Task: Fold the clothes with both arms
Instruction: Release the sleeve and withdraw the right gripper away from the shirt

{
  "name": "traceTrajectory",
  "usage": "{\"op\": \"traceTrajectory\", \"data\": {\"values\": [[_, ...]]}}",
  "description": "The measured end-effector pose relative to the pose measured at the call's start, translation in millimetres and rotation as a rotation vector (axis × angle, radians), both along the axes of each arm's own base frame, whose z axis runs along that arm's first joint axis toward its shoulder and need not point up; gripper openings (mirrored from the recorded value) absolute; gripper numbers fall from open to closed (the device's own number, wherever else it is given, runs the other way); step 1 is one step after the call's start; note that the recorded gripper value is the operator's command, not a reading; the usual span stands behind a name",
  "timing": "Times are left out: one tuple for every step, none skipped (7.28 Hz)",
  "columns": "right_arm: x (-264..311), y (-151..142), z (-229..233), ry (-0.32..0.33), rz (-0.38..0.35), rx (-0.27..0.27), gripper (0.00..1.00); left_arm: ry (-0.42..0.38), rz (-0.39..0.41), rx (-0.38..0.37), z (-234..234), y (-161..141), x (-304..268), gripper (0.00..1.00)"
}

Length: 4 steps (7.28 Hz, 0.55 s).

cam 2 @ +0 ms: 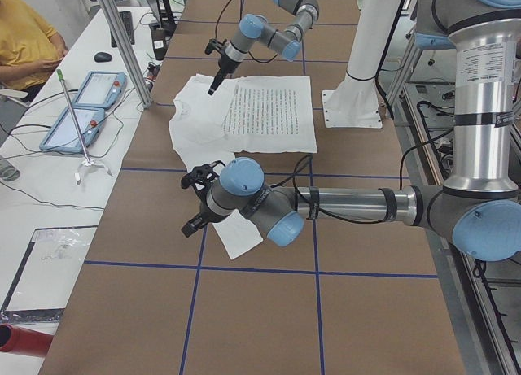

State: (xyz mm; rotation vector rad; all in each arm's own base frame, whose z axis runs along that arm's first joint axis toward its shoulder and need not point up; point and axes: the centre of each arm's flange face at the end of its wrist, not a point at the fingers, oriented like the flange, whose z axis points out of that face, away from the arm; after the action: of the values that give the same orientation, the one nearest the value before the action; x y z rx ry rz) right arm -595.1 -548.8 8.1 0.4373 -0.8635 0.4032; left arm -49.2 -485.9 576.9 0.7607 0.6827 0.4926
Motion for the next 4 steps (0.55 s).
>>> {"op": "traceTrajectory", "data": {"values": [[37, -21, 25, 0.060, -0.036, -0.053, 1.00, 0.009, -0.009, 0.013, -4, -1, 1, 1.00], [87, -34, 63, 0.112, -0.093, -0.062, 1.00, 0.035, -0.034, 0.004, -8, 0, 2, 1.00], [154, -36, 110, 0.131, -0.163, -0.041, 1.00, 0.069, -0.061, -0.019, -10, 2, 6, 1.00], [233, -29, 153, 0.134, -0.236, -0.003, 1.00, 0.109, -0.081, -0.055, -9, 8, 14, 1.00]]}}
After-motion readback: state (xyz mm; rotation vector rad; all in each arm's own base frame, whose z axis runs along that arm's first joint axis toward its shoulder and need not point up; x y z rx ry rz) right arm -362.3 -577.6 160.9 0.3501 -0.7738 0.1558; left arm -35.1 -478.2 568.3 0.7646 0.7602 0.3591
